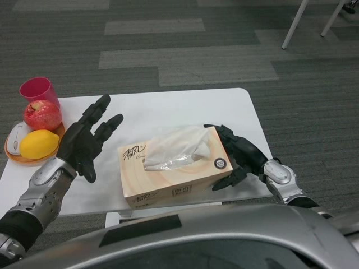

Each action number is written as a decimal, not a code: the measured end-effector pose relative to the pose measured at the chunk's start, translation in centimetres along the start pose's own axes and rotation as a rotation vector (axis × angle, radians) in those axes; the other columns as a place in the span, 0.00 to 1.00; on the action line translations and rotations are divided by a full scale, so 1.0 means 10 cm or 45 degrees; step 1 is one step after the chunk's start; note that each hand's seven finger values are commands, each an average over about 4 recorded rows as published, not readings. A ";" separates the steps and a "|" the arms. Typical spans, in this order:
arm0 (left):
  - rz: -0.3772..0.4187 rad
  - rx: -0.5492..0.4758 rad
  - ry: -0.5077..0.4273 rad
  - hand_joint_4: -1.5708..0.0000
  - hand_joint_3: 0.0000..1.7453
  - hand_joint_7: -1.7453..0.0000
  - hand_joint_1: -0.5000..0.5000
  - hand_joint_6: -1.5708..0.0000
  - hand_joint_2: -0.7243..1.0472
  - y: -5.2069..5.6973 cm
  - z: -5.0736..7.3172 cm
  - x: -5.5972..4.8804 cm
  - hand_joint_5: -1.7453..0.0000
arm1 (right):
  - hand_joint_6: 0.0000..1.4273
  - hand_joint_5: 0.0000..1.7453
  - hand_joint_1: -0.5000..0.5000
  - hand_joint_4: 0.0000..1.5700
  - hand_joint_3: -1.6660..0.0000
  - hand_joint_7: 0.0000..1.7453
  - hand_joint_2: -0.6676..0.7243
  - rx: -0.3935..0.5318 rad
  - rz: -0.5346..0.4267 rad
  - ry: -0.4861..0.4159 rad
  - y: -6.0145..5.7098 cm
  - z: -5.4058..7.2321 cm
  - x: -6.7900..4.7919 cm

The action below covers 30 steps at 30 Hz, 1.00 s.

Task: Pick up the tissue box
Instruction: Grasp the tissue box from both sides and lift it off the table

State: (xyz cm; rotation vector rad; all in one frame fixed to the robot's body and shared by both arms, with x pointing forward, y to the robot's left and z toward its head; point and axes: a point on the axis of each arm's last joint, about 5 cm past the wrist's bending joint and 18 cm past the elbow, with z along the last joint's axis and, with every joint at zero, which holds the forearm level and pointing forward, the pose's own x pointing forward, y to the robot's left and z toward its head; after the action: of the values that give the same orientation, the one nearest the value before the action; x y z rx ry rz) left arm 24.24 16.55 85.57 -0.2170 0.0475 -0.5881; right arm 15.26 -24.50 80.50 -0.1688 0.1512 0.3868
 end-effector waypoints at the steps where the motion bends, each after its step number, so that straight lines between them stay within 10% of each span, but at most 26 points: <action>1: -0.001 -0.001 0.001 1.00 0.00 0.92 1.00 1.00 0.10 0.00 0.00 0.00 0.76 | 0.00 0.00 0.04 0.00 0.86 0.16 0.36 0.002 -0.005 -0.002 0.01 0.00 0.01; 30: 0.082 -0.058 -0.063 1.00 0.00 0.92 1.00 1.00 0.10 -0.04 -0.05 0.02 0.76 | 0.00 0.01 0.08 0.00 0.81 0.12 0.32 0.065 -0.155 -0.041 0.25 0.02 0.25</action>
State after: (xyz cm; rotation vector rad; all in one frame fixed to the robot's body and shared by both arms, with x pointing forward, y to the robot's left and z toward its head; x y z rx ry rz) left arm 24.15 16.00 85.18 -0.2733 0.0203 -0.5177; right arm 16.62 -21.27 79.90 -0.1207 0.1179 0.2638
